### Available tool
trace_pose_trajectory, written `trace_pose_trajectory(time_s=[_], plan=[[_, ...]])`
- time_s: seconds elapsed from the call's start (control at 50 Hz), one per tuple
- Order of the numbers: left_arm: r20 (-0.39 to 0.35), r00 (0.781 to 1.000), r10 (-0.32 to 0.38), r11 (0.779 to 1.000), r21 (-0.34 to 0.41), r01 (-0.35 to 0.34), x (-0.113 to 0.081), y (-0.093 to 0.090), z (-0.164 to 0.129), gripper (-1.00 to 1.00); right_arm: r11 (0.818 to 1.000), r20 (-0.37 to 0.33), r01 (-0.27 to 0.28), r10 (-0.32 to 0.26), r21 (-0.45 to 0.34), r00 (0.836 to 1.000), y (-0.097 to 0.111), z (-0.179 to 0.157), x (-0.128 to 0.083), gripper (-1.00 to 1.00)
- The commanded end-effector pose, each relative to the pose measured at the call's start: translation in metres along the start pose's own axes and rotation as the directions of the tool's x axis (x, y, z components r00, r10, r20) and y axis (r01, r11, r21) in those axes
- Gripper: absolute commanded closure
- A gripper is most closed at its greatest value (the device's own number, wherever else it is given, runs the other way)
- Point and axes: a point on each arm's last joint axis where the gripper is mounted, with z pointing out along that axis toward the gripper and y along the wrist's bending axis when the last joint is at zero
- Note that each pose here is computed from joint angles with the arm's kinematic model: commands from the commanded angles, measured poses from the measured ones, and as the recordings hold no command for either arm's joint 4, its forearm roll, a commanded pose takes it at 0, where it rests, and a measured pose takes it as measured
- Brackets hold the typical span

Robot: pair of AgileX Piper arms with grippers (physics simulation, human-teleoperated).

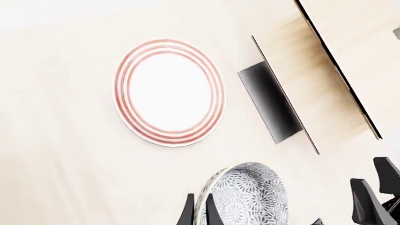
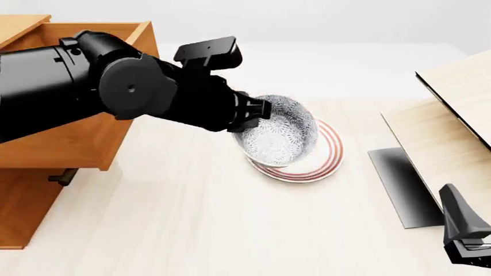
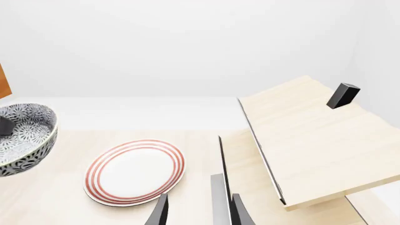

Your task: Open the top drawer of the cabinet and put the bowl in it.

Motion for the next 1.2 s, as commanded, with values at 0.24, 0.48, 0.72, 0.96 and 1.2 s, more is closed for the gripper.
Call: trace_pose_trajectory(time_s=[0.24,0.48,0.72,0.96,1.2], plan=[[0.082,0.995,-0.051,0.998,-0.025,0.053,-0.061,0.002,-0.024,1.0,1.0,0.0,0.001,-0.001,0.002,1.0,0.0,0.0,0.0,-1.0],[0.107,0.991,-0.08,0.996,-0.039,0.085,-0.087,0.004,-0.03,1.0,1.0,0.0,0.0,0.0,0.002,1.0,0.0,0.0,0.0,-1.0],[0.139,0.985,-0.107,0.991,-0.067,0.117,-0.114,0.012,-0.045,1.0,1.0,0.0,0.0,0.0,0.002,1.0,0.0,0.0,0.001,-1.0],[0.17,0.971,-0.169,0.979,-0.088,0.186,-0.126,0.026,-0.055,1.0,1.0,0.0,0.0,0.0,0.002,1.0,0.0,-0.001,0.001,-1.0],[0.233,0.947,-0.223,0.961,-0.109,0.253,-0.139,0.045,-0.072,1.0,1.0,0.0,-0.001,0.001,0.002,1.0,0.0,0.0,0.001,-1.0]])
